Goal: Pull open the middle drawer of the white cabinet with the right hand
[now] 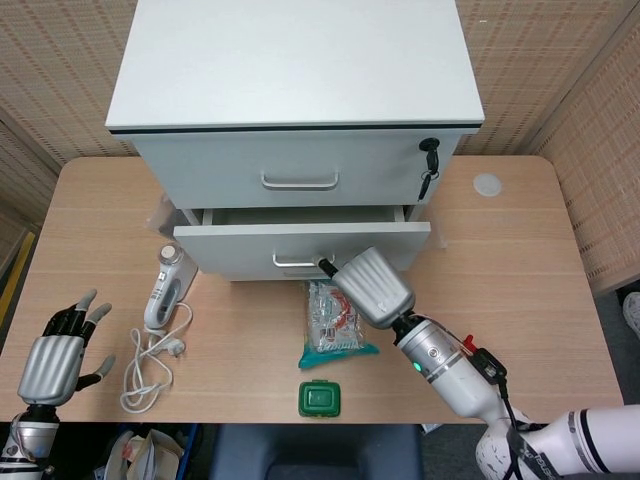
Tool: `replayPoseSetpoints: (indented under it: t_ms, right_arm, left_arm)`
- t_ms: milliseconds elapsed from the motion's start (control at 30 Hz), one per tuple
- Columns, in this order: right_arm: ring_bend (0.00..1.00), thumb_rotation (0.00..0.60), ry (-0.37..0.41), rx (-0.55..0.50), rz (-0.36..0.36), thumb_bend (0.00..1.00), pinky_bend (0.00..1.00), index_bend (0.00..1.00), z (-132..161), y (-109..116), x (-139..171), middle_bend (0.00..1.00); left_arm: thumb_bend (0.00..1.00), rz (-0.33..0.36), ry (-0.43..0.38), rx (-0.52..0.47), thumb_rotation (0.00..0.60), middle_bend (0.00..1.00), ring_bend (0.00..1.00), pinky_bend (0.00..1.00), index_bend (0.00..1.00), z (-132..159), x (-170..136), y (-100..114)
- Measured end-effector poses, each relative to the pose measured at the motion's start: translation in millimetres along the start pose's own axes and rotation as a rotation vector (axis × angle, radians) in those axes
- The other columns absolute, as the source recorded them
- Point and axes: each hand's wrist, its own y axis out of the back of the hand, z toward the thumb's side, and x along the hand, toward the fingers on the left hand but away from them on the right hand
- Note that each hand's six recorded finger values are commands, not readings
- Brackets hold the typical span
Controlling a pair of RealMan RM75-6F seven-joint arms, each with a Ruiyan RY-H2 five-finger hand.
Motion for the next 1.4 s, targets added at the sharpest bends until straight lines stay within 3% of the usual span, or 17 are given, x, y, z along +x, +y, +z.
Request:
replayPoseSetpoints:
  t_ms: [667, 1400]
  right_arm:
    - [0.98, 0.600, 0.052, 0.075, -0.023, 0.53, 0.80, 0.21, 19.2, 5.1, 31.6, 0.94]
    - [0.99, 0.600, 0.118, 0.089, -0.046, 0.52, 0.80, 0.21, 34.2, 5.2, 48.7, 0.94]
  left_arm:
    - [0.25, -0.004, -0.004, 0.004, 0.600, 0.01, 0.12, 0.16, 0.16, 0.5, 0.9, -0.8]
    - [0.25, -0.005, -0.006, 0.012, 0.600, 0.01, 0.12, 0.16, 0.16, 1.0, 0.7, 1.5]
